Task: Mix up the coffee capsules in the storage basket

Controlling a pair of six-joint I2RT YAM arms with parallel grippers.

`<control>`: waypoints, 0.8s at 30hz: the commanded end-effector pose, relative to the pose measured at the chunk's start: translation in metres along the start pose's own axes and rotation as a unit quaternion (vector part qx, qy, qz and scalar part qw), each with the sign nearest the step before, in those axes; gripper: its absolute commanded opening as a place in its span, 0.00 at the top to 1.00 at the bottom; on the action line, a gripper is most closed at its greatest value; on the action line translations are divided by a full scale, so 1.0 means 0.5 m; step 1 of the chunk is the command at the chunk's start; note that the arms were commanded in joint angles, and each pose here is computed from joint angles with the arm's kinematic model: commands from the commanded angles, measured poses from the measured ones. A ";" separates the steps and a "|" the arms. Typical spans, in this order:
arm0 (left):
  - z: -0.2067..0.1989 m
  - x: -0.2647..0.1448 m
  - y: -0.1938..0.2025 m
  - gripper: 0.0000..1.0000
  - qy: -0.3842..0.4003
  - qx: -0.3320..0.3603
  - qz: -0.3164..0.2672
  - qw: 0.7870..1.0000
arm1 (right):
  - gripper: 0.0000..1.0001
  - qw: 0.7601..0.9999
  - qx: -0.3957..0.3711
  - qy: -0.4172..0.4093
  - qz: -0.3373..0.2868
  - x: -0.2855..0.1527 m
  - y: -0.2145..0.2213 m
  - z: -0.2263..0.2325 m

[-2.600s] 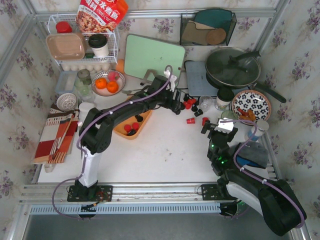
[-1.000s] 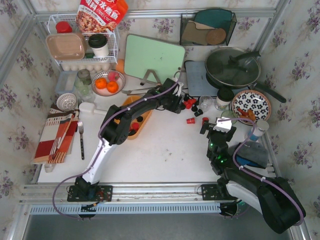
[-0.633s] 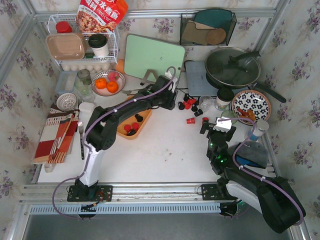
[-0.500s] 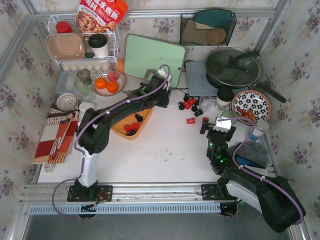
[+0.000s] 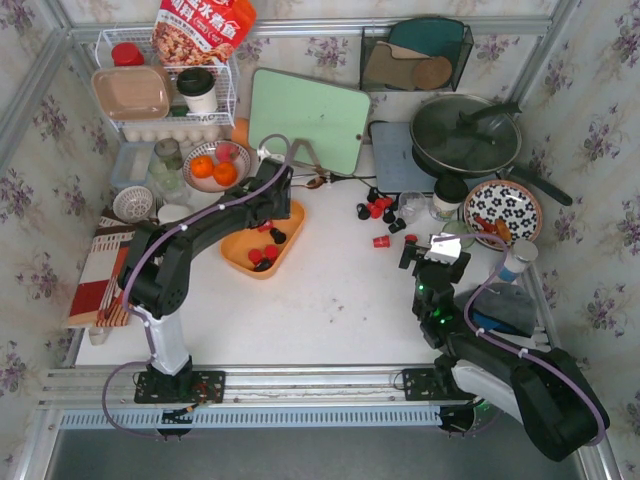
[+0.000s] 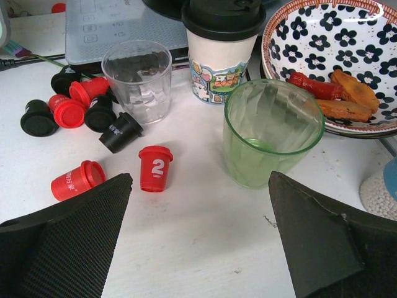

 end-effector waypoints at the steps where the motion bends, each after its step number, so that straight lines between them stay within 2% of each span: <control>1: 0.017 0.002 0.016 0.49 -0.036 -0.022 0.015 0.999 | 0.00 1.000 0.012 -0.001 -0.009 0.004 -0.009 0.007; 5: 0.022 0.000 0.017 0.46 -0.049 -0.026 0.012 0.998 | 0.00 1.000 0.010 0.000 -0.006 0.006 -0.007 0.008; 8: 0.024 -0.004 0.014 0.39 -0.050 -0.029 0.004 0.998 | 0.00 1.000 0.009 0.000 -0.005 0.006 -0.006 0.007; 16: 0.016 -0.018 0.014 0.29 -0.020 -0.036 -0.030 0.999 | 0.00 1.000 0.010 -0.001 -0.006 0.006 -0.006 0.008; 17: 0.015 -0.022 0.011 0.18 -0.014 -0.038 -0.041 0.998 | 0.00 1.000 0.009 -0.001 -0.005 0.006 -0.006 0.008; 18: 0.014 -0.024 0.010 0.02 -0.009 -0.038 -0.046 0.998 | 0.00 1.000 0.009 0.000 -0.005 0.006 -0.006 0.007; 24: 0.006 -0.035 0.000 0.01 0.008 -0.041 -0.063 0.997 | 0.00 1.000 0.009 -0.002 -0.005 0.005 -0.006 0.009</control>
Point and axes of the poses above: each gripper's point midway between its finger pads, its own x axis out along the fingers, its own z axis along the line the jaws close on, y = z × x, the point moved 7 cm from there along -x, back along the fingers, and after that the axes turned 14 degrees about x, right-handed, at the moved point
